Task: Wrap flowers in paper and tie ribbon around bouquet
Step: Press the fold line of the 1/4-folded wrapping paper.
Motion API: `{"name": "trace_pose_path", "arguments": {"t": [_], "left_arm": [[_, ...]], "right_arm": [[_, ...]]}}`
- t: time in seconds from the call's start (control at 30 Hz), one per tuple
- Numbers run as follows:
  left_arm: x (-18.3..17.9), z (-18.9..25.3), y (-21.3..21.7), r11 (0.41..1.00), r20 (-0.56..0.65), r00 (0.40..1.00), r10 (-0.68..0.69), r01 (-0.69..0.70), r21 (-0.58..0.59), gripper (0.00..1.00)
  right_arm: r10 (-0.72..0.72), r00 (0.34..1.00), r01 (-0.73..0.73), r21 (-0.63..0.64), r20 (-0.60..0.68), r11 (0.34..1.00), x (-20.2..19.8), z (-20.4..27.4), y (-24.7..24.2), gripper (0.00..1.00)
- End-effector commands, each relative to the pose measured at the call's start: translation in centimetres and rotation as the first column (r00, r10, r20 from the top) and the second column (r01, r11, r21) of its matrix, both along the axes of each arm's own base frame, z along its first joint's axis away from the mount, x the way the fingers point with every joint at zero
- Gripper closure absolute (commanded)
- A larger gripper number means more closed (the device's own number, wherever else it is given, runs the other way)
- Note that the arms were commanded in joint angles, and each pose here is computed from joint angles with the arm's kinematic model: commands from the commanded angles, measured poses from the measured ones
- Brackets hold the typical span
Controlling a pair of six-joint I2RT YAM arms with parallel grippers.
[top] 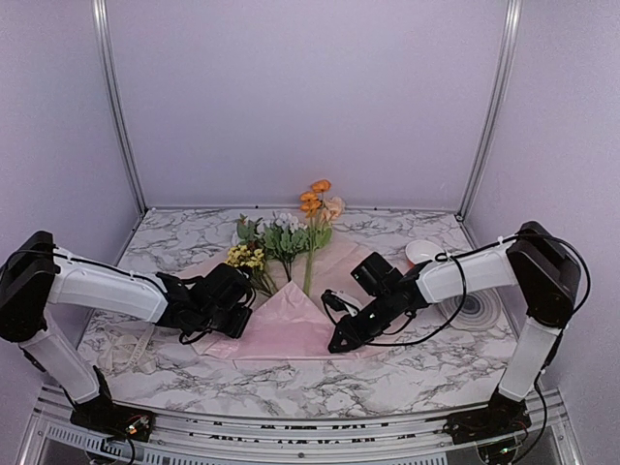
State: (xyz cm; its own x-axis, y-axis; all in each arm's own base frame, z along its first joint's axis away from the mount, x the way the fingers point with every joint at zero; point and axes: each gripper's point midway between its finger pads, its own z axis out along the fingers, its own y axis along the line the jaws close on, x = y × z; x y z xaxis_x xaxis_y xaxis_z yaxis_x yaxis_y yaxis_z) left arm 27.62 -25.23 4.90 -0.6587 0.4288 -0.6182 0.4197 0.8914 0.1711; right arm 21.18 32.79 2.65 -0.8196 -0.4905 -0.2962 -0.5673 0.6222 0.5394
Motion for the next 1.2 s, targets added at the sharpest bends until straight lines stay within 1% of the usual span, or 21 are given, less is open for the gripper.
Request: {"name": "trace_pose_path", "arguments": {"t": [0.0,0.03,0.1,0.17,0.23,0.27,0.33,0.43,0.53,0.63,0.87,0.9,1.03,1.17], "left_arm": [[1.1,0.5,5.2,0.975,0.039,0.981,0.189,-0.193,0.111,0.4],[0.9,0.5,5.2,0.975,0.03,0.981,0.191,-0.193,0.11,0.42],[0.4,1.6,3.3,0.991,0.02,0.992,0.127,-0.128,0.042,0.44],[-0.4,4.4,-0.1,0.999,0.092,0.996,0.007,-0.002,-0.049,0.44],[-2.0,6.8,-3.5,0.985,0.165,0.978,-0.13,0.146,-0.088,0.43],[-2.7,7.2,-4.7,0.975,0.166,0.97,-0.179,0.197,-0.101,0.44],[-3.8,5.9,-6.3,0.96,0.101,0.965,-0.244,0.255,-0.116,0.5],[-4.9,2.0,-6.4,0.97,-0.019,0.972,-0.234,0.232,-0.075,0.62],[-5.8,-1.1,-6.0,0.975,-0.103,0.97,-0.22,0.22,-0.019,0.66],[-6.2,-3.3,-4.1,0.985,-0.151,0.977,-0.152,0.162,0.06,0.7],[-7.7,-5.6,0.7,0.996,-0.173,0.985,0.008,0.007,0.087,0.7],[-8.2,-6.3,1.8,0.994,-0.185,0.982,0.032,-0.013,0.104,0.7],[-9.4,-7.6,4.1,0.987,-0.22,0.966,0.133,-0.11,0.114,0.7],[-10.5,-8.1,7.1,0.965,-0.221,0.941,0.258,-0.238,0.11,0.7]], "right_arm": [[-0.045,0.999,0.045,-0.08,0.008,0.996,0.5,-1.3,-1.5,0.75],[-0.045,0.999,0.046,-0.082,0.008,0.996,0.5,-1.3,-1.6,0.75],[-0.048,0.999,0.05,-0.082,0.017,0.995,0.6,-1.1,-1.6,0.75],[-0.056,0.998,0.058,-0.082,0.032,0.995,0.8,-0.9,-1.7,0.75],[-0.06,0.997,0.063,-0.081,0.04,0.995,1.1,-0.7,-1.6,0.75],[-0.06,0.997,0.063,-0.08,0.045,0.995,1.2,-0.6,-1.5,0.75],[-0.069,0.996,0.075,-0.091,0.063,0.993,1.5,-0.6,-1.7,0.75],[-0.082,0.993,0.092,-0.118,0.087,0.989,2.0,-0.8,-2.1,0.75],[-0.09,0.989,0.108,-0.164,0.115,0.98,2.3,-1.3,-2.9,0.75],[-0.106,0.983,0.133,-0.188,0.148,0.973,2.5,-1.4,-3.6,0.75],[-0.129,0.969,0.173,-0.207,0.211,0.963,2.9,-1.3,-4.6,0.75],[-0.134,0.967,0.179,-0.201,0.218,0.963,2.9,-1.2,-4.6,0.75],[-0.138,0.961,0.185,-0.185,0.24,0.965,3.0,-0.8,-4.6,0.74],[-0.132,0.96,0.176,-0.166,0.248,0.97,2.6,-0.4,-4.6,0.74]]}}
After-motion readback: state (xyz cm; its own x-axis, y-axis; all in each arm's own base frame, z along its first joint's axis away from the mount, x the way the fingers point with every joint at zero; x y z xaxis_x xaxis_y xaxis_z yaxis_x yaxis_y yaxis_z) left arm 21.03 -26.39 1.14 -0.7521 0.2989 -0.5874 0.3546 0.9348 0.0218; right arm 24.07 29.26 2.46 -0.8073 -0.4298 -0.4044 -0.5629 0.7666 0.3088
